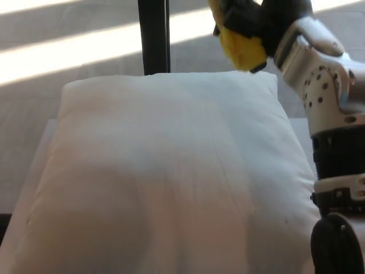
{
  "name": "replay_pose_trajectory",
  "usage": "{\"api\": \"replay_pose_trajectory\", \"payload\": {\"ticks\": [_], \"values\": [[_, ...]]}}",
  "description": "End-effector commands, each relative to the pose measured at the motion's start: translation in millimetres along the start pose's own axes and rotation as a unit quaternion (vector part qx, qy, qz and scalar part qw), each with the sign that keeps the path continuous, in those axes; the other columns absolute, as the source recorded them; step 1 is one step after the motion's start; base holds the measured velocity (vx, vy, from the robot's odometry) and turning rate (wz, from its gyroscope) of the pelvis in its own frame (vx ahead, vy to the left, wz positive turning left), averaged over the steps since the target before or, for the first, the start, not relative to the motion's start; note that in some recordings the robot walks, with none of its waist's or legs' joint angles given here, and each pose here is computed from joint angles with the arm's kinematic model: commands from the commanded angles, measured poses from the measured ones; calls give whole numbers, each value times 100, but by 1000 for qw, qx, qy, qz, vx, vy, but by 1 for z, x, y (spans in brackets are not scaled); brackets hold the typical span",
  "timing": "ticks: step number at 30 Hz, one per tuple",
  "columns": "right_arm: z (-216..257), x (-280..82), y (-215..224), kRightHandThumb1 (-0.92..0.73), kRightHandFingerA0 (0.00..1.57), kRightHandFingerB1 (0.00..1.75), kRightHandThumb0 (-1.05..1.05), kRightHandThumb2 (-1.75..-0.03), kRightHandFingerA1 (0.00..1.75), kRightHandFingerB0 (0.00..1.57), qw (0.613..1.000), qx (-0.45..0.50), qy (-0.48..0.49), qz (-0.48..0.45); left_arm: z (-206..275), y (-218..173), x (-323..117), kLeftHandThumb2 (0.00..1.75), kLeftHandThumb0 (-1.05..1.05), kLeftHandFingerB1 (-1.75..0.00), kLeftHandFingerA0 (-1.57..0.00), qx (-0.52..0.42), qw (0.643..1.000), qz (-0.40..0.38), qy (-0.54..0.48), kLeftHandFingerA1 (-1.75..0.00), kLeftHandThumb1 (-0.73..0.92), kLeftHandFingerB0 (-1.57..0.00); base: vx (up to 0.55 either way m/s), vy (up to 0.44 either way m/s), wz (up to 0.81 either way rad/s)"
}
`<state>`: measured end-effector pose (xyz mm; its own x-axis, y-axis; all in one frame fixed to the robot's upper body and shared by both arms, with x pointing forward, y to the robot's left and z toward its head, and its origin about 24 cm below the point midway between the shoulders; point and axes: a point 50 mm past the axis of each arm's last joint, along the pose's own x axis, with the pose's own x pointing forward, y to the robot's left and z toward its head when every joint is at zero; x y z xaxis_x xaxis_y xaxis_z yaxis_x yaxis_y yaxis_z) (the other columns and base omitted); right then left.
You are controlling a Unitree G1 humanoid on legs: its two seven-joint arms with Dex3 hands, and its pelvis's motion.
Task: A hammer is kept on the right hand side and a pillow is kept on the left hand side on the desk infront of the robot and the robot uses its right hand to pick up the hammer and makes a downward swinging motion to hit the pillow
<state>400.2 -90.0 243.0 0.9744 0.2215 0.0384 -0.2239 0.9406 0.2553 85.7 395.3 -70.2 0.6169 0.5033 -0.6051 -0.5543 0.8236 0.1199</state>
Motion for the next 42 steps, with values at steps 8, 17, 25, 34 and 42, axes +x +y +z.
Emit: {"api": "replay_pose_trajectory", "payload": {"ticks": [8, 17, 25, 34, 42], "values": [[-127, -33, -37, -57, 100, 175, -26, -115, 175, 70, 981, -77, 169, -49, 3, 2, 1, 58, -49, -48, -74, -12, 1000, 2, 2, -53, 56, -67, 0, 0, 0], [-205, -77, -61, -64, 100, 166, -30, -106, 175, 78, 932, -165, 315, -65, 6, 5, 0, 58, -49, -49, -75, 3, 1000, 2, -1, -57, 58, -69, 0, 0, 0], [-249, -108, -83, -66, 104, 169, -33, -108, 175, 76, 888, -143, 416, -134, 1, 4, 0, 57, -50, -49, -75, 1, 1000, 9, 11, -57, 57, -73, 0, 0, 0], [-212, -75, -69, -69, 105, 166, -33, -102, 175, 79, 910, -118, 375, -129, 1, 6, 0, 58, -49, -51, -74, -1, 1000, 5, 9, -58, 57, -74, 0, 0, 0], [-164, -46, -47, -76, 102, 167, -35, -85, 175, 66, 947, -39, 304, -95, 3, 5, 0, 58, -49, -50, -74, -1, 1000, 7, 8, -57, 57, -71, 0, 0, 0]]}}
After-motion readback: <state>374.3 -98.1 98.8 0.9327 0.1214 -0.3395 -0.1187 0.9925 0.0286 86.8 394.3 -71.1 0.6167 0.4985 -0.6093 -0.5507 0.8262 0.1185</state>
